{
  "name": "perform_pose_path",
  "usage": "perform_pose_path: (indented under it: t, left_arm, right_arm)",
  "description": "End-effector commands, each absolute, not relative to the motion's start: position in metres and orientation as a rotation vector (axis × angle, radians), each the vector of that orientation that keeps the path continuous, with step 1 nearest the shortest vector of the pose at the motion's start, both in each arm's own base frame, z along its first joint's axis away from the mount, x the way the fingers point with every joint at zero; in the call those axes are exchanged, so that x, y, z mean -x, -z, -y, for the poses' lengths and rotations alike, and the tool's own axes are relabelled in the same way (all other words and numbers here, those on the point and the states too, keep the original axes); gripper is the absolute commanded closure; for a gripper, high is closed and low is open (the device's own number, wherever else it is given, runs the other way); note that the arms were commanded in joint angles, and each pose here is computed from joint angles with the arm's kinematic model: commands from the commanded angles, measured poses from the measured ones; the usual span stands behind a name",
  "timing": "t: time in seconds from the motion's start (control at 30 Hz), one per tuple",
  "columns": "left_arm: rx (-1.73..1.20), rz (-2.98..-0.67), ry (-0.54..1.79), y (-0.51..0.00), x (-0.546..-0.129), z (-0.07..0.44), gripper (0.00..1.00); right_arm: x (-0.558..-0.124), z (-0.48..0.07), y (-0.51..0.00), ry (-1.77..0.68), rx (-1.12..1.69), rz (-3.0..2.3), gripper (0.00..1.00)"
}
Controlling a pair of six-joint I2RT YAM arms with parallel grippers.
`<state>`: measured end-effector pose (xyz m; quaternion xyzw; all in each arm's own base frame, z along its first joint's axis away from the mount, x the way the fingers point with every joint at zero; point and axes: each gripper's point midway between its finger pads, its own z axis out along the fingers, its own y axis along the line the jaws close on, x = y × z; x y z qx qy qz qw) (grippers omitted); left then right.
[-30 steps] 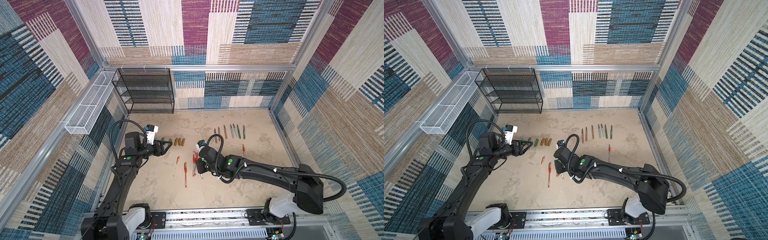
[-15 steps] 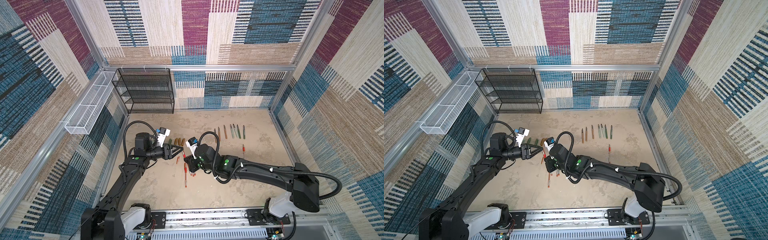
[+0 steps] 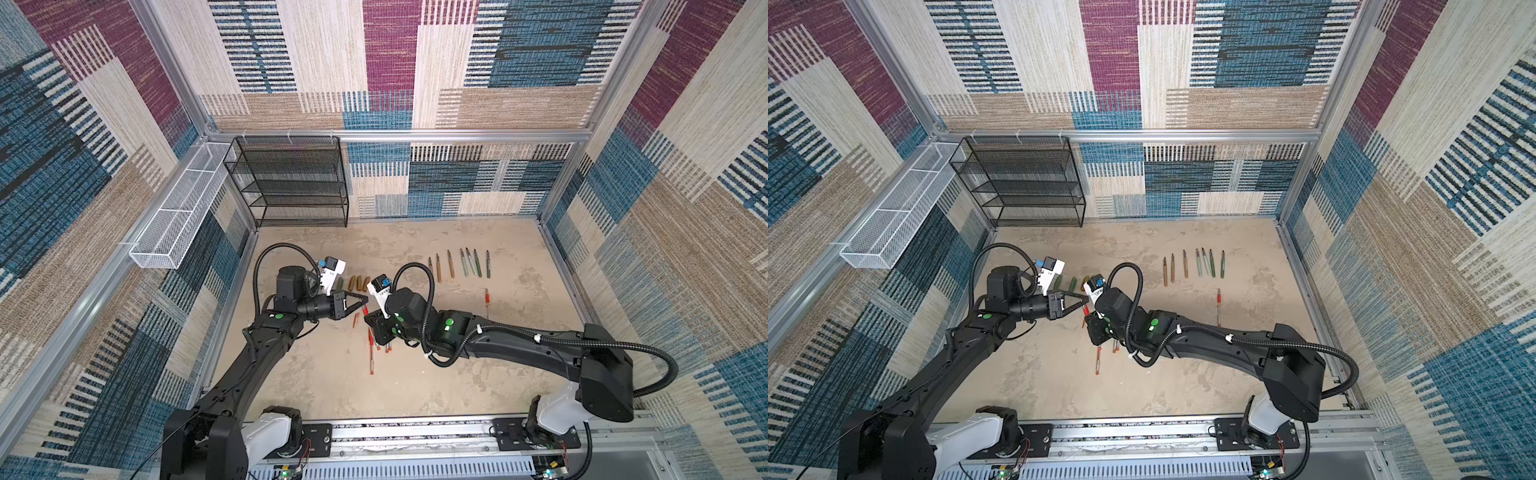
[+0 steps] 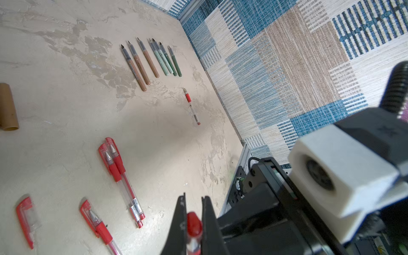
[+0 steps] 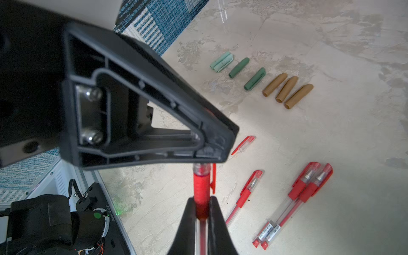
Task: Open the pen caps
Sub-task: 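Raise the red pen cap-first toward the left gripper while left reaches for the cap, then close the left gripper on the red cap and pull it off the pen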
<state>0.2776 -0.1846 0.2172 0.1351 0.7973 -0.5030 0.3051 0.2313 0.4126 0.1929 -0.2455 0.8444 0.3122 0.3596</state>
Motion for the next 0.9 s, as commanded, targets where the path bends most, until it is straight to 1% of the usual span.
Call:
perform_pose_path:
  t: [0.0,0.07,0.17,0.2,0.3,0.43,0.57,0.67,0.87]
  left_arm:
    - [-0.354,-2.092,1.304,-0.219,-0.283,0.183,1.0]
    - [-0.357,-2.087,1.298,-0.219,-0.283,0.182,1.0]
    - [-0.349,-2.089,1.302,-0.219,-0.284,0.182,1.0]
    - [-0.347,-2.09,1.303,-0.219,-0.285,0.182,1.0]
    - [-0.351,-2.087,1.298,-0.218,-0.284,0.182,1.0]
    - [-0.338,-2.079,1.293,-0.222,-0.287,0.178,1.0]
    - [-0.299,-2.065,1.255,-0.226,-0.295,0.167,1.0]
    - [-0.192,-2.07,1.238,-0.229,-0.305,0.153,1.0]
    - [-0.083,-2.038,1.224,-0.24,-0.319,0.135,1.0]
  right_arm:
    - [-0.231,-0.419,-0.195,-0.845,0.631,-2.152,0.8]
    - [-0.229,-0.419,-0.186,-0.844,0.638,-2.17,0.74]
    - [-0.228,-0.418,-0.177,-0.834,0.637,-2.2,0.72]
    - [-0.227,-0.418,-0.175,-0.839,0.636,-2.201,0.73]
    - [-0.226,-0.417,-0.173,-0.843,0.633,-2.197,0.82]
    - [-0.224,-0.411,-0.162,-0.816,0.638,-2.228,0.99]
    - [-0.217,-0.403,-0.146,-0.814,0.647,-2.261,1.0]
    - [-0.21,-0.392,-0.129,-0.792,0.647,-2.311,1.0]
    - [-0.192,-0.369,-0.1,-0.783,0.629,-2.385,1.0]
